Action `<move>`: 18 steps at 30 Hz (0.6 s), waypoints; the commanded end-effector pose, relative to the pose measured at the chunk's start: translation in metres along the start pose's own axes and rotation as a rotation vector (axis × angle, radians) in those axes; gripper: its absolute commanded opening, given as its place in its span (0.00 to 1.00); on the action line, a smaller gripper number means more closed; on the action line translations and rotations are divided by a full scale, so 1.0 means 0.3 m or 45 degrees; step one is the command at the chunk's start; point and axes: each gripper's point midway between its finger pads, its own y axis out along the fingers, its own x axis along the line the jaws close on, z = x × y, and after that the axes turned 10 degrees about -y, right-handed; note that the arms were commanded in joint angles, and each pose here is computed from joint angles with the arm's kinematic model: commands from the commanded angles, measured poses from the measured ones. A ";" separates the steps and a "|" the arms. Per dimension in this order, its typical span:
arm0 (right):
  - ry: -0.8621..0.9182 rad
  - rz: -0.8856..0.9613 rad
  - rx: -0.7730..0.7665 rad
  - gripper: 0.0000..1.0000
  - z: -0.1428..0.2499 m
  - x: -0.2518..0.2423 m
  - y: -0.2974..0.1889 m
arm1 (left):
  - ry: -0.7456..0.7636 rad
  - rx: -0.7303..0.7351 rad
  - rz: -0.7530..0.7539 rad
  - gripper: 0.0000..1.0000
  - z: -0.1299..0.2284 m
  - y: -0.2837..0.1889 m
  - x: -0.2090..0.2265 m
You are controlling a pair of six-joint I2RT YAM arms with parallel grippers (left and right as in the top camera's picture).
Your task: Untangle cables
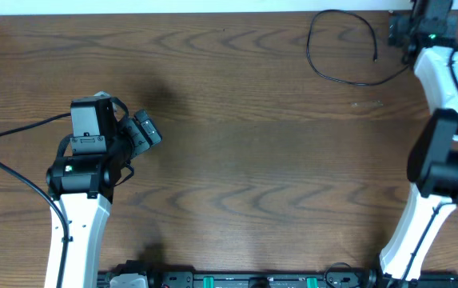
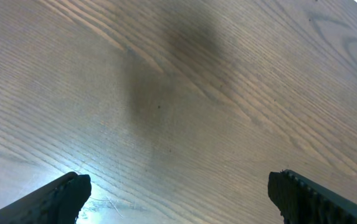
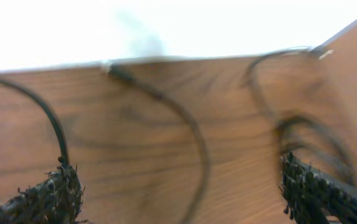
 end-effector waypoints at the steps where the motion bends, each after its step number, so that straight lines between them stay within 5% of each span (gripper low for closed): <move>1: 0.056 0.112 -0.167 0.99 -0.200 -0.195 -0.270 | -0.007 -0.019 -0.010 0.98 -0.013 -0.008 0.005; 12: 0.068 -0.236 -0.432 0.99 -0.350 -0.248 -0.733 | -0.007 -0.019 -0.009 0.98 -0.013 -0.008 0.005; 18: 0.058 -0.307 -0.403 0.99 -0.285 -0.236 -0.864 | -0.007 -0.019 -0.009 0.98 -0.013 -0.008 0.005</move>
